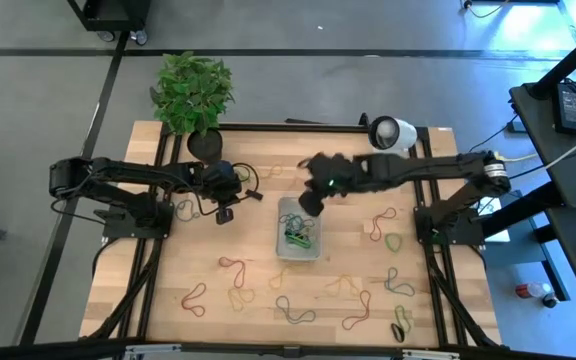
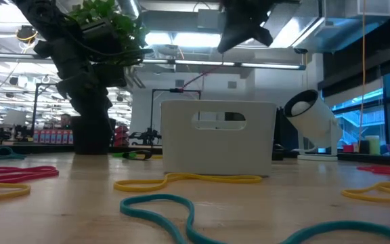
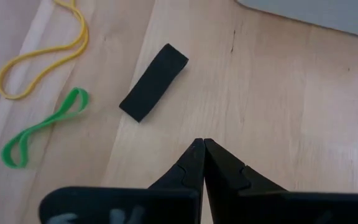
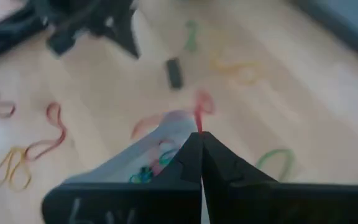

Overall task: Pick and place rubber bands into bin
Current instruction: Put the red rubber band into the gray bin

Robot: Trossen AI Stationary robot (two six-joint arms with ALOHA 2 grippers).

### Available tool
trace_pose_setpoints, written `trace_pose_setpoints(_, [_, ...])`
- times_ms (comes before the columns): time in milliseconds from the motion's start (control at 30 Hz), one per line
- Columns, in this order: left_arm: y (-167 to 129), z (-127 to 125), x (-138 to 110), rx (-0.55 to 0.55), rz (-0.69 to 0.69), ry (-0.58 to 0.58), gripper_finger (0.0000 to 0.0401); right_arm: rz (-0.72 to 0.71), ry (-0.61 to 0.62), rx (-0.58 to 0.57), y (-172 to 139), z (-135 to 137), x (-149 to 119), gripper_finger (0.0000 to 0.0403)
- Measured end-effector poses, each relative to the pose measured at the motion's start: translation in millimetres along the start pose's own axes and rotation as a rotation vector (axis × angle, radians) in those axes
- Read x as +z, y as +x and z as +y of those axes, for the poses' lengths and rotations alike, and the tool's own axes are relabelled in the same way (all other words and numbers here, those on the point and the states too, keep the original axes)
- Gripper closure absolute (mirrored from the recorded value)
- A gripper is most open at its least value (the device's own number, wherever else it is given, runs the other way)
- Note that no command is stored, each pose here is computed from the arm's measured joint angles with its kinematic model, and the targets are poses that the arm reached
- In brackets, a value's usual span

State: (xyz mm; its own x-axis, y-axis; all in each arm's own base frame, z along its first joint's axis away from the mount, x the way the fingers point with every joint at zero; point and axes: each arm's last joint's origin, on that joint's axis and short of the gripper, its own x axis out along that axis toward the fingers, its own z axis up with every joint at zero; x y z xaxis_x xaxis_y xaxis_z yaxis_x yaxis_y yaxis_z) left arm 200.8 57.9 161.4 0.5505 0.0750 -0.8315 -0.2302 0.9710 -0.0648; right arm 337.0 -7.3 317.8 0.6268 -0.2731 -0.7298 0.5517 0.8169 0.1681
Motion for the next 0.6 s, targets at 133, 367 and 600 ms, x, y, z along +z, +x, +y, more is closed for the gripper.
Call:
trace_pose_setpoints(133, [0,0,0,0.0,-0.002,0.0,0.0395,0.061,-0.009,-0.007,21,16,-14,0.0403])
trace_pose_setpoints(367, [0,0,0,0.001,-0.002,0.0,0.0395,0.217,-0.035,-0.043,75,31,-43,0.0403])
trace_pose_setpoints(600, [0,0,0,0.001,-0.002,0.0,0.0395,0.332,0.013,-0.106,118,32,-67,0.0382])
